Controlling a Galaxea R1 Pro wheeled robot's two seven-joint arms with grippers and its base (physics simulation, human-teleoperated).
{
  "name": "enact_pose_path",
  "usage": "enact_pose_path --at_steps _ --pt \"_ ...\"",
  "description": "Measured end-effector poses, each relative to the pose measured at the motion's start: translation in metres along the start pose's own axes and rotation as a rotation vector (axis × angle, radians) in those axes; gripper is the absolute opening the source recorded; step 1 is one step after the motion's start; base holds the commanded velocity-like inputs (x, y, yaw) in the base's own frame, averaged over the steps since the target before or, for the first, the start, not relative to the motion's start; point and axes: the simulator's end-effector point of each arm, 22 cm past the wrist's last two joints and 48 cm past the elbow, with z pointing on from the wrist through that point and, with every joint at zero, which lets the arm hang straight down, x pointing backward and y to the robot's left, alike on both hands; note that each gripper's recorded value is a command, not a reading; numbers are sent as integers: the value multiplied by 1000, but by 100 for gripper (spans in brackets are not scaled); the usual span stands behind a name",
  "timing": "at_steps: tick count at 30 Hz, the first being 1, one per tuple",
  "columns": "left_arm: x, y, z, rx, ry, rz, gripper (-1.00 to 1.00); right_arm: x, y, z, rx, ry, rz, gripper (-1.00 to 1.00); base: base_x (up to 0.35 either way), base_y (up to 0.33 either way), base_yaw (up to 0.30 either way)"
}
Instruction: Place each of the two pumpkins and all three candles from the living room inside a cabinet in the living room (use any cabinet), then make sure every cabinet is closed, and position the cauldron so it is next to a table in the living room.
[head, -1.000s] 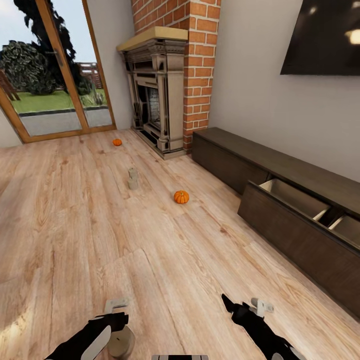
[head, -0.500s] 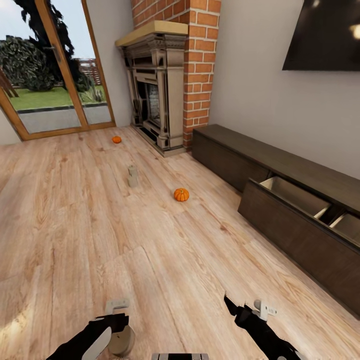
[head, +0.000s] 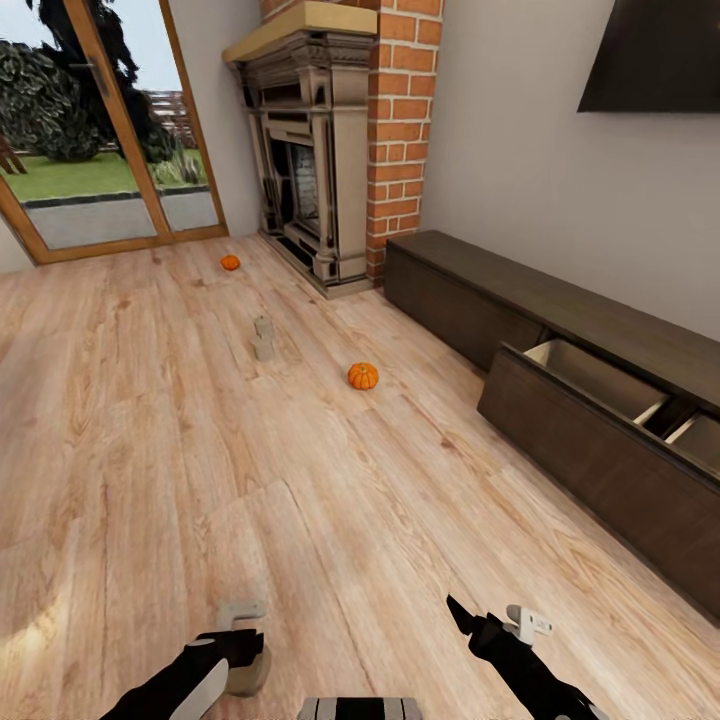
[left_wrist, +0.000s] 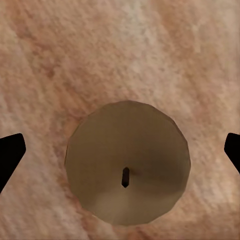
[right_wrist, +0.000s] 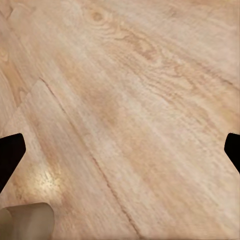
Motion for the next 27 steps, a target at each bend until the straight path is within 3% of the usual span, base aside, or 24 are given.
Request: enact_pose_path --at_steps 27 --pt "40 0 25 -5 73 3 100 45 -30 10 63 94 32 100 0 0 0"
